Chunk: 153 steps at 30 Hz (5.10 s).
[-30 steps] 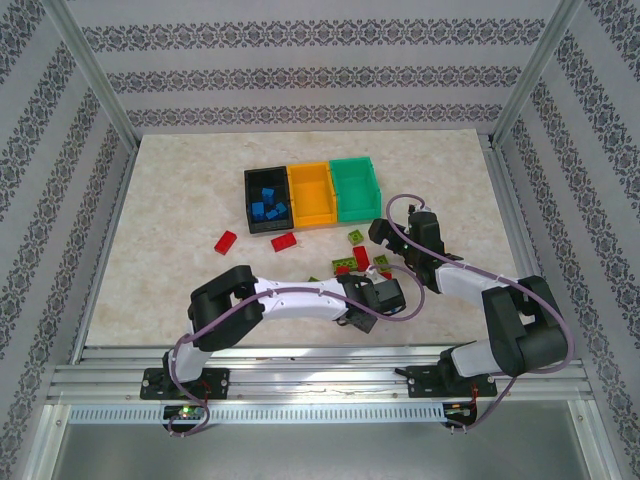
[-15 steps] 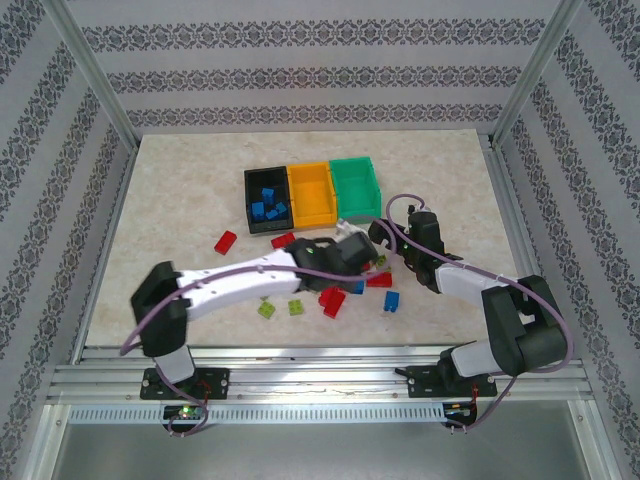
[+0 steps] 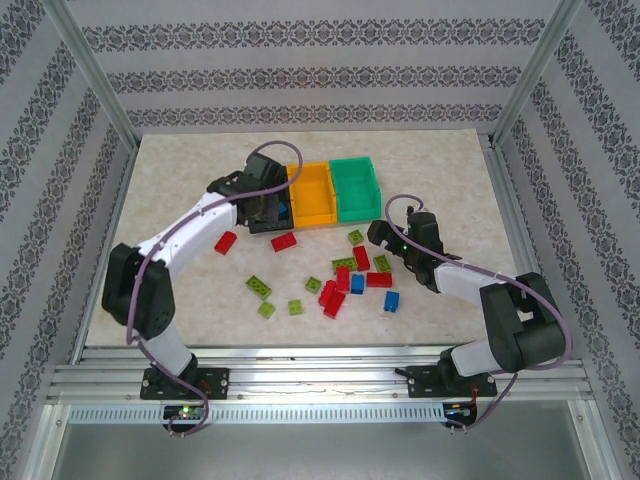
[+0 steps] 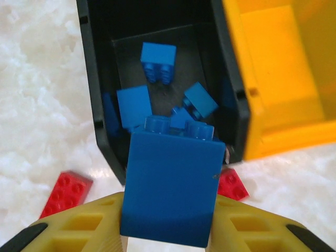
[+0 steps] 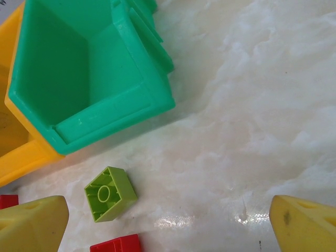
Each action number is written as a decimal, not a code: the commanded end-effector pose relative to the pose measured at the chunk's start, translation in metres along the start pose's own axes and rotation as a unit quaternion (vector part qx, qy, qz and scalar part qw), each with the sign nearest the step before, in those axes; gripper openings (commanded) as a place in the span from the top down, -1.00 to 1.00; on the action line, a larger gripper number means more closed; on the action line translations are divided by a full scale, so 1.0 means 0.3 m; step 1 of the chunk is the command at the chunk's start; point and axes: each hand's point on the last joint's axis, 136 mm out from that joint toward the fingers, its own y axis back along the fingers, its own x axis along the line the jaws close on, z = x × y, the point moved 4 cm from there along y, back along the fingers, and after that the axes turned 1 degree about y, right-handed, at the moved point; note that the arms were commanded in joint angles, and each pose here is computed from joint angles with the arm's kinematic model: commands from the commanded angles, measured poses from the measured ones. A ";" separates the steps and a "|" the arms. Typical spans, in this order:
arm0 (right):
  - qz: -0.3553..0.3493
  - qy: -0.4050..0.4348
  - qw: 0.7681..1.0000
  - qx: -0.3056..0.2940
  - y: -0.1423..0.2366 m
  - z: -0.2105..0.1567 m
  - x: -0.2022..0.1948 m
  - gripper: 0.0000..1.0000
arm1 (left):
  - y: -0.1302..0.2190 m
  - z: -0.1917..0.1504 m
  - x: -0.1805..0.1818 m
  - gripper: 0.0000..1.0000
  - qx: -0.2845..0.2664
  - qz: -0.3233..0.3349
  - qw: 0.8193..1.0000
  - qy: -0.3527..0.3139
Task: Sort the legos into containers by color
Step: Place the lego in the container, then pick up the lego from the bottom-center of the table, then place the lego in the container, then pick up the lego from the bottom-right of the table.
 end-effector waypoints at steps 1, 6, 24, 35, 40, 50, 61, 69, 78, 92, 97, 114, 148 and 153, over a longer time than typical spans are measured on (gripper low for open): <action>0.009 -0.002 1.000 0.000 -0.005 0.000 0.017 -0.96 | -0.030 0.112 -0.006 0.17 -0.020 -0.020 0.999 -0.019; 0.011 0.001 1.000 0.003 -0.005 -0.002 0.021 -0.96 | -0.080 0.190 0.012 -0.37 -0.016 -0.004 1.000 -0.008; 0.099 0.063 0.982 0.146 0.085 -0.174 0.195 -0.46 | 0.074 -0.110 -0.111 -0.37 -0.102 -0.220 0.964 0.109; -0.026 0.169 0.952 0.253 0.260 -0.293 0.180 -0.20 | 0.097 -0.251 -0.328 -0.35 -0.154 -0.315 0.930 0.108; -0.062 0.192 0.939 0.277 0.243 -0.327 0.180 -0.18 | 0.118 -0.272 -0.363 -0.35 -0.144 -0.328 0.930 0.078; -0.105 0.209 0.922 0.308 0.152 -0.388 0.199 -0.13 | 0.239 -0.291 -0.253 -0.36 -0.192 -0.309 0.928 0.079; -0.130 0.220 0.912 0.322 0.091 -0.423 0.166 0.07 | 0.292 -0.310 -0.177 -0.42 -0.215 -0.284 0.931 0.079; -0.119 0.229 0.912 0.320 0.103 -0.407 0.192 0.16 | 0.295 -0.309 -0.180 -0.42 -0.215 -0.286 0.931 0.079; -0.094 0.235 0.920 0.298 0.137 -0.352 0.254 0.47 | 0.281 -0.324 -0.134 -0.42 -0.208 -0.254 0.940 0.096; 0.026 0.288 0.929 0.230 0.118 -0.145 0.651 0.61 | 0.326 -0.386 0.054 -0.47 -0.229 -0.195 0.934 0.191; 0.059 0.300 0.928 0.213 0.005 -0.084 0.805 0.61 | 0.347 -0.405 0.095 -0.48 -0.233 -0.182 0.933 0.204; 0.072 0.315 0.937 0.131 -0.478 0.136 0.970 0.17 | 0.352 -0.408 0.115 -0.48 -0.229 -0.172 0.936 0.203; -0.001 0.231 0.945 0.230 0.250 -0.260 0.260 -0.15 | 0.266 -0.376 0.020 -0.48 -0.204 -0.214 0.934 0.201; -0.061 0.193 0.951 0.232 0.337 -0.292 0.110 -0.21 | 0.236 -0.366 -0.006 -0.48 -0.197 -0.220 0.935 0.198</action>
